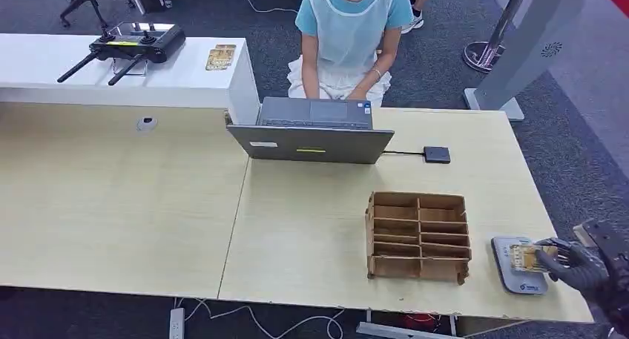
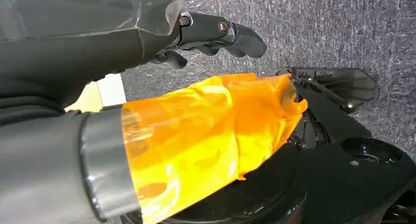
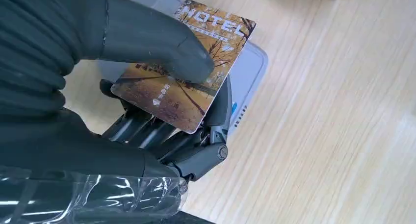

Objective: Pass the card to the sensor for recognition and then transmit it.

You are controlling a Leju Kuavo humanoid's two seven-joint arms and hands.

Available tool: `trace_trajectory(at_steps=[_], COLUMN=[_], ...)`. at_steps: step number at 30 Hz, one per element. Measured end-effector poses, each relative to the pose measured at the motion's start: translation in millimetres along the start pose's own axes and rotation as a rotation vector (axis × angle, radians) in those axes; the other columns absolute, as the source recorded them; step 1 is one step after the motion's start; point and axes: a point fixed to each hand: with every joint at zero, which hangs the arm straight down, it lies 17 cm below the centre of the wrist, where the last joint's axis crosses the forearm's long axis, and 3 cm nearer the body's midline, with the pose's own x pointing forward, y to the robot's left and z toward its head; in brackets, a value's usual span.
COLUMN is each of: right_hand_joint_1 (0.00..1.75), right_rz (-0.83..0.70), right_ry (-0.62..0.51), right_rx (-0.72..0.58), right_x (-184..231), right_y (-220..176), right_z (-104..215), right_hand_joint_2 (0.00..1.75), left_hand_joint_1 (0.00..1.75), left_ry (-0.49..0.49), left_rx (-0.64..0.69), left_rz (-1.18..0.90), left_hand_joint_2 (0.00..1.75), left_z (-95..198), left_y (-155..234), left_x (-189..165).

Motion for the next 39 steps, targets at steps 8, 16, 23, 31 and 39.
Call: trace_trajectory(at_steps=[8, 16, 23, 31, 39], right_hand_joint_1=[1.75, 1.75, 1.75, 1.75, 1.75], right_rz=[0.016, 0.036, 0.045, 0.067, 0.076], right_ry=[0.041, 0.069, 0.079, 0.101, 0.108], right_rx=[-0.024, -0.038, -0.045, -0.062, -0.073], right_x=[-14.0, -22.3, -25.0, -27.2, -27.0], right_y=[-4.8, -8.0, -9.6, -13.7, -16.0], right_z=[2.0, 3.0, 3.2, 1.8, 0.3], right_hand_joint_2=[1.75, 1.75, 1.75, 1.75, 1.75], left_hand_joint_1=[0.00, 0.00, 0.00, 0.00, 0.00], left_ry=[0.001, 0.002, 0.002, 0.002, 0.002], left_rx=[0.000, -0.001, -0.001, -0.004, -0.003], left_rz=[-0.007, -0.014, -0.014, -0.013, -0.009], left_hand_joint_2=[0.00, 0.00, 0.00, 0.00, 0.00], left_z=[0.0, 0.0, 0.0, 0.1, 0.1], left_y=[0.0, -0.1, -0.1, -0.6, -0.5], left_x=[-0.5, -0.8, -0.8, -0.8, -0.8])
